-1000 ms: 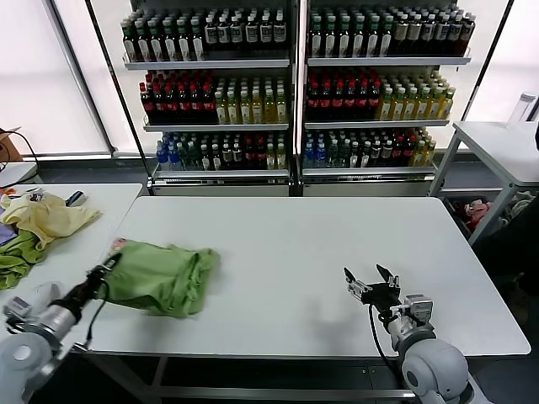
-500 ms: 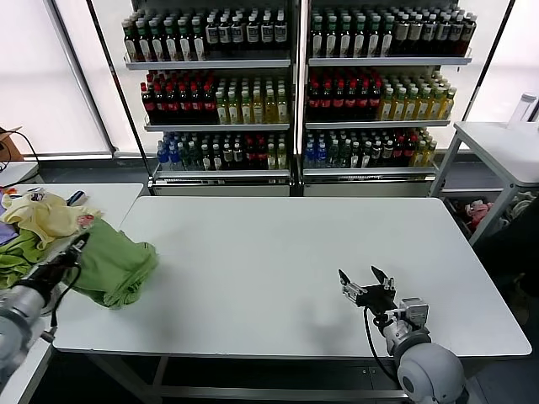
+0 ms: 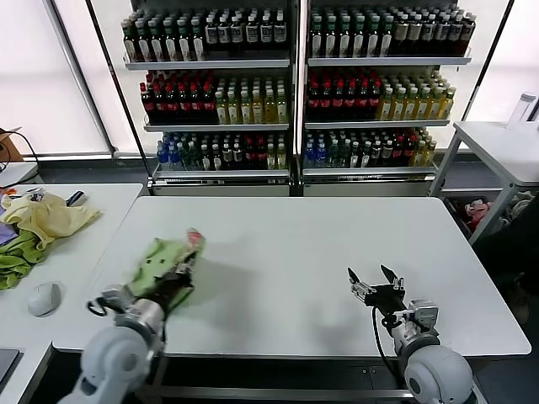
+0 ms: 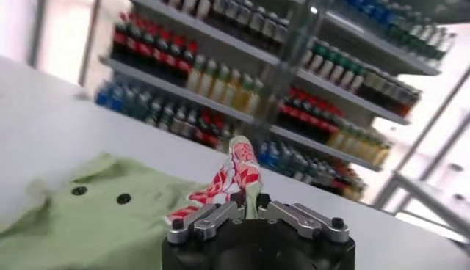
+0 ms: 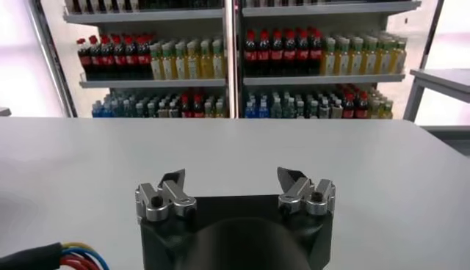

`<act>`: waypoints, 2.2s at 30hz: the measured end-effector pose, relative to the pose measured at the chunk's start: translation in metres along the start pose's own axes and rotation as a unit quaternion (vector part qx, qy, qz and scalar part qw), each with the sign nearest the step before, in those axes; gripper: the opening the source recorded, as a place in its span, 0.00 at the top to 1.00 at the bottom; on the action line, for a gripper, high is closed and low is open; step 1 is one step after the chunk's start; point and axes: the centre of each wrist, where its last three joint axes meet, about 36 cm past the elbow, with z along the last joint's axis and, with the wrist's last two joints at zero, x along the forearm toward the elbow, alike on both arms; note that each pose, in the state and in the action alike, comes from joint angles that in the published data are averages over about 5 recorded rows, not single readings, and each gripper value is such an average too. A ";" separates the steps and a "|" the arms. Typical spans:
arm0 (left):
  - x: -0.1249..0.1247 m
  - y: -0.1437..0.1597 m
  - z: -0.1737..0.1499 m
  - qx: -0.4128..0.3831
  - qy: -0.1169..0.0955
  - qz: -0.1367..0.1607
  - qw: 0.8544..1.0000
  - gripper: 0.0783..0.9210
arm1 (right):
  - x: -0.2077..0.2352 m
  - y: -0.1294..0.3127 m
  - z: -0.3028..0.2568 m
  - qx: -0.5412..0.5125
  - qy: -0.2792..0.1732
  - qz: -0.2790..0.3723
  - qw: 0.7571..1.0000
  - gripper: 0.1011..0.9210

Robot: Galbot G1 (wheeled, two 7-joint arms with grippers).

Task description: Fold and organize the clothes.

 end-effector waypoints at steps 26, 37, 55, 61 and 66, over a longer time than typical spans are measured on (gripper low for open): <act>-0.037 -0.108 0.069 -0.133 -0.036 0.134 0.981 0.40 | -0.008 0.014 -0.003 -0.033 -0.020 -0.020 0.999 0.12; -0.011 -0.041 0.040 -0.154 -0.098 0.025 0.983 0.12 | -0.040 0.073 0.017 -0.096 0.007 -0.062 0.993 0.12; 0.024 0.017 0.026 -0.160 -0.135 -0.083 0.974 0.12 | -0.100 0.163 0.037 -0.083 0.078 -0.055 0.992 0.34; 0.029 0.019 0.023 -0.162 -0.139 -0.089 0.973 0.12 | -0.108 0.165 0.034 -0.060 0.079 -0.048 0.994 0.56; 0.031 0.020 0.022 -0.164 -0.141 -0.089 0.972 0.12 | -0.118 0.151 0.030 -0.025 0.069 -0.036 0.997 0.72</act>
